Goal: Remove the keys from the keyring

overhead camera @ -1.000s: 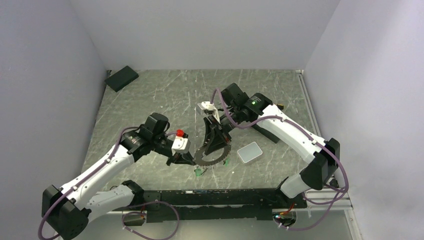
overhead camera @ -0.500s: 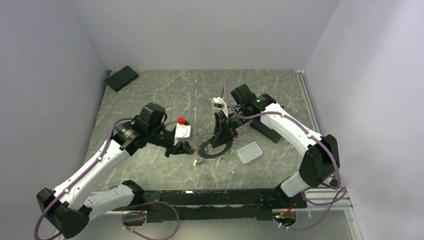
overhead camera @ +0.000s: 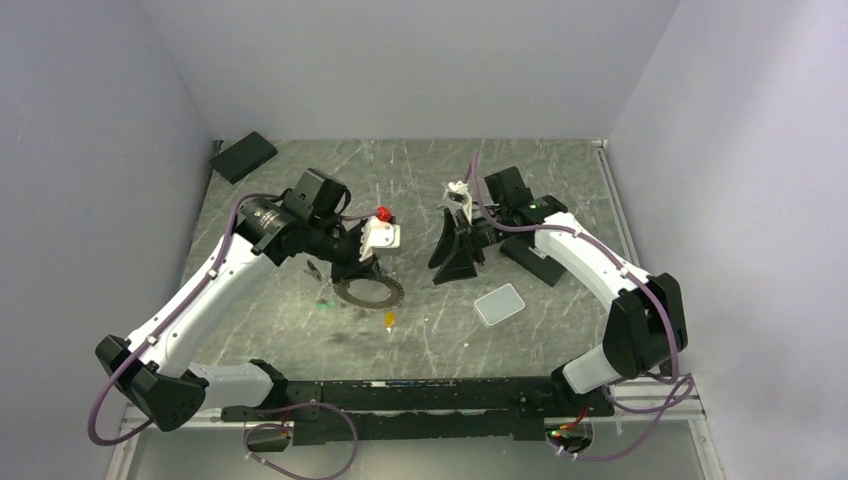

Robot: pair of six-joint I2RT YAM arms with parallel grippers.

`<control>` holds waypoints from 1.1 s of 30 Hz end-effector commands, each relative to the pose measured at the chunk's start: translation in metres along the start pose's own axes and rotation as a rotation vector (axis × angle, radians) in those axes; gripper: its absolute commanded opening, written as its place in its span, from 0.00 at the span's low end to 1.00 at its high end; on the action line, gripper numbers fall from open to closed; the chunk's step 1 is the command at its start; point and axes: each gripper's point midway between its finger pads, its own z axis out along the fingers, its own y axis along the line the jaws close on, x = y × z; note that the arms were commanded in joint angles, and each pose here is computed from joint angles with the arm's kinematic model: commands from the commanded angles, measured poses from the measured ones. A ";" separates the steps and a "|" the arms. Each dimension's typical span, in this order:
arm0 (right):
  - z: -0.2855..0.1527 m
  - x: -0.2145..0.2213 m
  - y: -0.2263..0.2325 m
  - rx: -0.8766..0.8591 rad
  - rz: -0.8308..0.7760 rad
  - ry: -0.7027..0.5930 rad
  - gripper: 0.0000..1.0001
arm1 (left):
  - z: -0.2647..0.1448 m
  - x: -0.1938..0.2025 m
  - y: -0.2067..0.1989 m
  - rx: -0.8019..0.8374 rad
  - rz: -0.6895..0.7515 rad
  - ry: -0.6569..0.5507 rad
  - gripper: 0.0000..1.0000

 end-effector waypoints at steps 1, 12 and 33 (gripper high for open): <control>-0.012 -0.033 0.005 0.046 -0.131 -0.079 0.59 | -0.014 -0.006 -0.001 0.005 0.164 0.029 0.00; -0.014 -0.050 0.009 0.090 -0.188 -0.121 0.68 | -0.022 -0.010 0.023 -0.069 0.499 0.073 0.00; 0.033 -0.066 0.007 0.105 -0.401 -0.126 0.41 | -0.016 -0.030 0.021 -0.131 0.666 0.031 0.00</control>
